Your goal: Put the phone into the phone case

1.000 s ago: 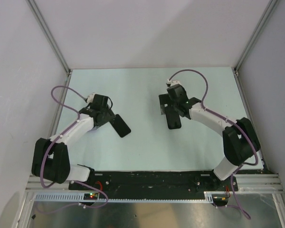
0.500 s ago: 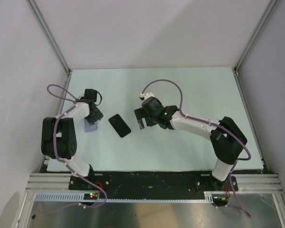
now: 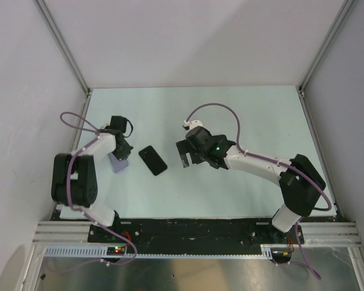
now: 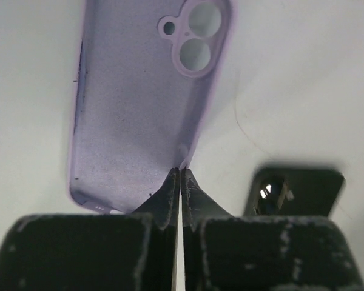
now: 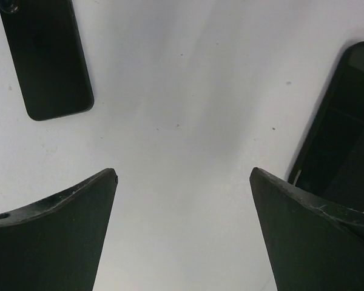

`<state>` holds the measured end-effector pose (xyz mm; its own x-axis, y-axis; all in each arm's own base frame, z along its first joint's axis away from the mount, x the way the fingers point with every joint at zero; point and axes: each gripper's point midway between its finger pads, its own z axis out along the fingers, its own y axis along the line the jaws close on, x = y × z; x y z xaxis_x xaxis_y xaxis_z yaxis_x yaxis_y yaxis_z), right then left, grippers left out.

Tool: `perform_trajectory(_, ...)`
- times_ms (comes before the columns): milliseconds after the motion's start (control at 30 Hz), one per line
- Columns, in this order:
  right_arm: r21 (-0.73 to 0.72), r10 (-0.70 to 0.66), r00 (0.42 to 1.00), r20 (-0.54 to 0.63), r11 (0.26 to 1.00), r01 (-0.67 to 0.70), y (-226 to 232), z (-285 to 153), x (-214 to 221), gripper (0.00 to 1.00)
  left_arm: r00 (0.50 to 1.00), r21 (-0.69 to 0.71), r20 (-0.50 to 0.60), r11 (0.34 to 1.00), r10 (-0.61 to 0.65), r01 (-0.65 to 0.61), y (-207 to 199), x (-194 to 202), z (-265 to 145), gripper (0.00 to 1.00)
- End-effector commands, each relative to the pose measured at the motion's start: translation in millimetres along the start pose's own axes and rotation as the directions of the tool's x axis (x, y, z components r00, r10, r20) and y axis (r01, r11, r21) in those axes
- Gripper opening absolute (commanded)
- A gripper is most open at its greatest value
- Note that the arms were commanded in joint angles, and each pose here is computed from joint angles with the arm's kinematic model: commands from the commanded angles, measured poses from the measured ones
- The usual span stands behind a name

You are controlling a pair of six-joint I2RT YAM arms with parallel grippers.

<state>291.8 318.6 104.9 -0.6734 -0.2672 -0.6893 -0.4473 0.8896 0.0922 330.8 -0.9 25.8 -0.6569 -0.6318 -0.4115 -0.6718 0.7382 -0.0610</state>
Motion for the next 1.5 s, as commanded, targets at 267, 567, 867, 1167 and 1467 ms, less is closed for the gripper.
perform_trajectory(267,0.151,0.211,0.963,0.165,0.96,-0.236,-83.3,-81.2,-10.3,0.97,0.965,0.337,-0.013,0.908,-0.26,0.249,-75.9,124.1,-151.3,0.0)
perform_trajectory(567,0.22,0.289,0.936,0.2,0.918,-0.331,-125.9,-119.1,21.2,0.97,0.98,0.368,-0.079,0.908,-0.184,0.2,-156.5,219.1,-181.9,0.0)
perform_trajectory(867,0.223,0.287,0.941,0.18,0.92,-0.323,-128.0,-123.9,32.1,0.97,0.983,0.356,-0.097,0.917,-0.155,0.179,-206.9,258.6,-176.2,0.0)
perform_trajectory(1167,0.237,0.294,0.945,0.142,0.917,-0.321,-129.4,-106.2,42.6,0.98,0.994,0.29,-0.054,0.951,-0.098,0.109,-197.0,259.0,-142.9,0.24)
perform_trajectory(1467,0.155,0.298,0.944,0.142,0.935,-0.318,-117.4,-93.8,31.5,0.99,0.995,0.394,0.048,0.914,0.088,-0.099,-195.8,206.3,-145.2,0.74)
